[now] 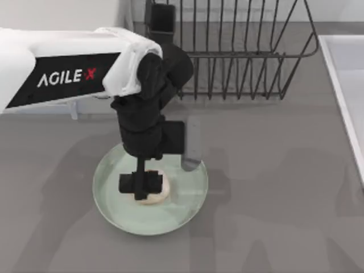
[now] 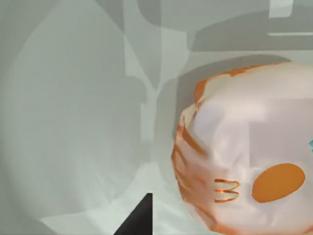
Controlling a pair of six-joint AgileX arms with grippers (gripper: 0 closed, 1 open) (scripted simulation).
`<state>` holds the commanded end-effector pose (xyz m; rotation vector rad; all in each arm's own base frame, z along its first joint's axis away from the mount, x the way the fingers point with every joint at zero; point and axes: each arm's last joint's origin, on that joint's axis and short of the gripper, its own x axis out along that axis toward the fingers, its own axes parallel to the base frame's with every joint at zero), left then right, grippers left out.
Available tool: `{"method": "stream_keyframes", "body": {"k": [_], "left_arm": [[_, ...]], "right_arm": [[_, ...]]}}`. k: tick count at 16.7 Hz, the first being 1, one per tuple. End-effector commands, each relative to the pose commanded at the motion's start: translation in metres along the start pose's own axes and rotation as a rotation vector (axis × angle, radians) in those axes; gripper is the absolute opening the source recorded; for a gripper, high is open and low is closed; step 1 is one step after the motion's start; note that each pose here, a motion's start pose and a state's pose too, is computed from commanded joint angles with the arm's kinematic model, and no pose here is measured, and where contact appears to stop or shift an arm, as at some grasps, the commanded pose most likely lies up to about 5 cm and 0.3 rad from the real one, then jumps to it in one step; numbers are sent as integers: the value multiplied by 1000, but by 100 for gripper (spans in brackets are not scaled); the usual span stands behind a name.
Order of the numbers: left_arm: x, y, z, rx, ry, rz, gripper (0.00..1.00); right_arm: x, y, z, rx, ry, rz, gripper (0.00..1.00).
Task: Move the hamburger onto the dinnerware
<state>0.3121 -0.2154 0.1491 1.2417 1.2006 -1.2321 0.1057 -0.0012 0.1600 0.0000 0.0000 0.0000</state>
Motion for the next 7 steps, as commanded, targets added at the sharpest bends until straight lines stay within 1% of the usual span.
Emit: {"method": "stream_keyframes", "body": {"k": [1, 2, 7], "left_arm": [[0, 0, 0, 0, 0, 0, 98], [0, 0, 0, 0, 0, 0, 100], [0, 0, 0, 0, 0, 0, 100]], "right_arm": [[0, 0, 0, 0, 0, 0, 100], [0, 0, 0, 0, 0, 0, 100], [0, 0, 0, 0, 0, 0, 100]]}}
